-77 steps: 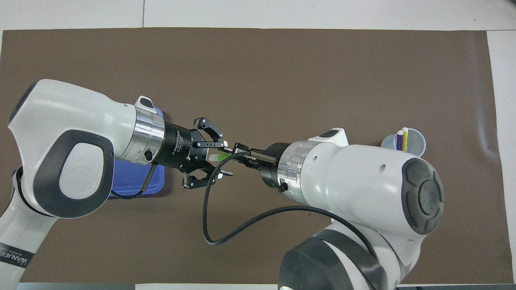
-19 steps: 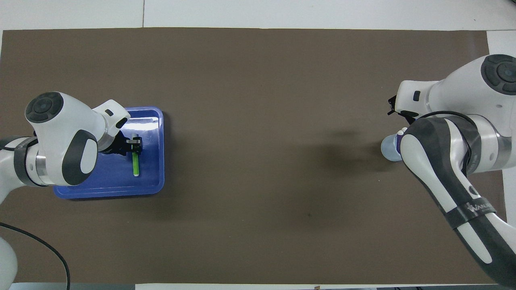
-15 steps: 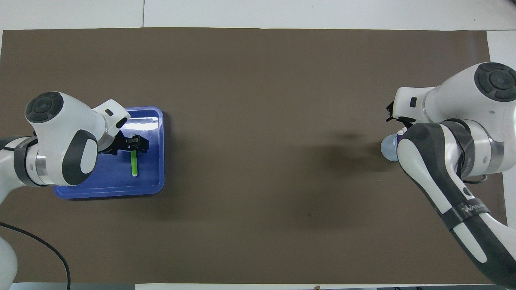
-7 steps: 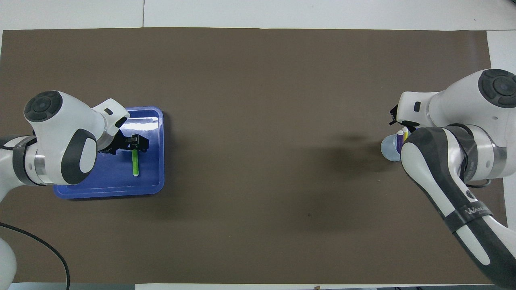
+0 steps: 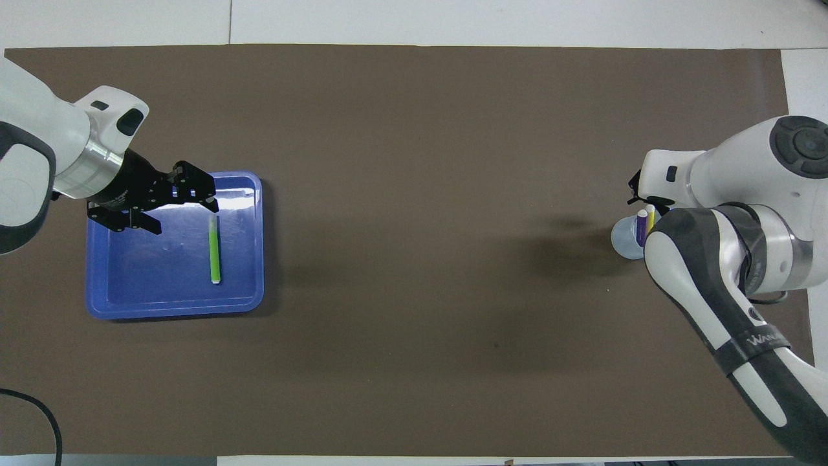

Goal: Right arm passes pens to left for tray arrangement
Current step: 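Raise the left gripper while the right gripper grasps the purple pen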

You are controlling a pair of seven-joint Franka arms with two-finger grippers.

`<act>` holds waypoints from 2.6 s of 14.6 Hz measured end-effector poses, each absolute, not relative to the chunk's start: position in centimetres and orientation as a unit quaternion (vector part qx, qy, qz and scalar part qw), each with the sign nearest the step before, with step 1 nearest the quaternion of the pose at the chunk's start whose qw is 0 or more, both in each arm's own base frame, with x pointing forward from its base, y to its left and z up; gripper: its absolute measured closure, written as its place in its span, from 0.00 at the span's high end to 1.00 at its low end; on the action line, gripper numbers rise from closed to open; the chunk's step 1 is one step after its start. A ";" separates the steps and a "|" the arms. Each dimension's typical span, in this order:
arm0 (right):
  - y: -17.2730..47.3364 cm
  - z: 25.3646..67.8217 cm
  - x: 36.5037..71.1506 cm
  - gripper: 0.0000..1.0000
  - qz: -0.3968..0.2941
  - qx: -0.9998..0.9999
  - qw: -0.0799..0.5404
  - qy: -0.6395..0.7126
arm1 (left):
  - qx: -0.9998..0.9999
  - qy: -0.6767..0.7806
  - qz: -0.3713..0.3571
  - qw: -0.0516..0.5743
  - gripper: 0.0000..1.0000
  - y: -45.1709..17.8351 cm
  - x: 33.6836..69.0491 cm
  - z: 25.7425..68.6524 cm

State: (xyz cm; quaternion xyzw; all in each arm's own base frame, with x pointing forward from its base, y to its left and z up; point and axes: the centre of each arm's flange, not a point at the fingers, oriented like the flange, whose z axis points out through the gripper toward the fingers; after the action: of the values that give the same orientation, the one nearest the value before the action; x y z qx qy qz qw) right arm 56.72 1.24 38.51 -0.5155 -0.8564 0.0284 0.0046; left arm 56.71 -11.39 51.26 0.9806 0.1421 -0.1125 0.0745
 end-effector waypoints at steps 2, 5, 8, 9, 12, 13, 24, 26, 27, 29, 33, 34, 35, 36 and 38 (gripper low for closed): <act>1.4 38.3 56.6 0.69 0.027 -0.514 0.003 -0.857 | 0.973 0.184 -0.108 0.087 1.00 -13.3 55.2 54.3; 1.4 38.3 56.6 0.69 0.027 -0.515 0.003 -0.857 | 0.967 0.214 -0.105 0.090 1.00 -16.1 53.1 56.9; 1.3 38.3 56.5 0.69 0.027 -0.515 0.003 -0.857 | 0.962 0.230 -0.111 0.100 1.00 -17.3 52.6 57.3; 1.3 38.3 56.5 0.68 0.027 -0.515 0.003 -0.857 | 0.959 0.239 -0.115 0.105 1.00 -17.4 52.5 57.4; 1.1 38.3 56.5 0.61 0.027 -0.516 0.003 -0.856 | 0.952 0.261 -0.119 0.109 1.00 -17.7 52.3 57.7; 1.1 38.3 56.5 0.61 0.027 -0.517 0.003 -0.856 | 0.951 0.263 -0.119 0.110 1.00 -17.8 52.2 57.8; 0.9 38.5 56.3 0.49 0.029 -0.519 0.006 -0.854 | 0.934 0.299 -0.140 0.135 1.00 -18.4 52.1 58.2; 0.9 38.5 56.3 0.49 0.029 -0.519 0.006 -0.854 | 0.932 0.304 -0.142 0.137 1.00 -18.4 52.1 58.2; 0.9 38.5 56.3 0.49 0.029 -0.519 0.006 -0.854 | 0.932 0.305 -0.142 0.137 1.00 -18.4 52.1 58.2; 0.9 38.5 56.3 0.49 0.029 -0.519 0.006 -0.854 | 0.931 0.308 -0.141 0.138 1.00 -18.4 52.1 58.2; 1.0 38.5 56.3 0.48 0.029 -0.519 0.006 -0.854 | 0.928 0.317 -0.142 0.137 1.00 -18.4 52.2 58.2; 1.0 38.5 56.3 0.46 0.029 -0.519 0.006 -0.854 | 0.927 0.318 -0.142 0.138 1.00 -18.4 52.2 58.2; 1.0 38.5 56.3 0.41 0.029 -0.519 0.007 -0.854 | 0.927 0.318 -0.142 0.138 1.00 -18.4 52.2 58.2; 1.0 38.5 56.2 0.41 0.030 -0.519 0.009 -0.854 | 0.927 0.318 -0.142 0.138 1.00 -18.4 52.2 58.3; 1.0 39.0 56.2 0.26 0.031 -0.520 0.009 -0.854 | 0.927 0.319 -0.142 0.138 1.00 -18.4 52.2 58.3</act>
State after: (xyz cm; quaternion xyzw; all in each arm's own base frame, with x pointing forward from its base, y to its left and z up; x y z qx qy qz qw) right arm 56.21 1.01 39.02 -0.5198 -0.8537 0.0314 0.0090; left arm 52.16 -18.41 58.25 0.9268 0.3189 -0.1425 0.1379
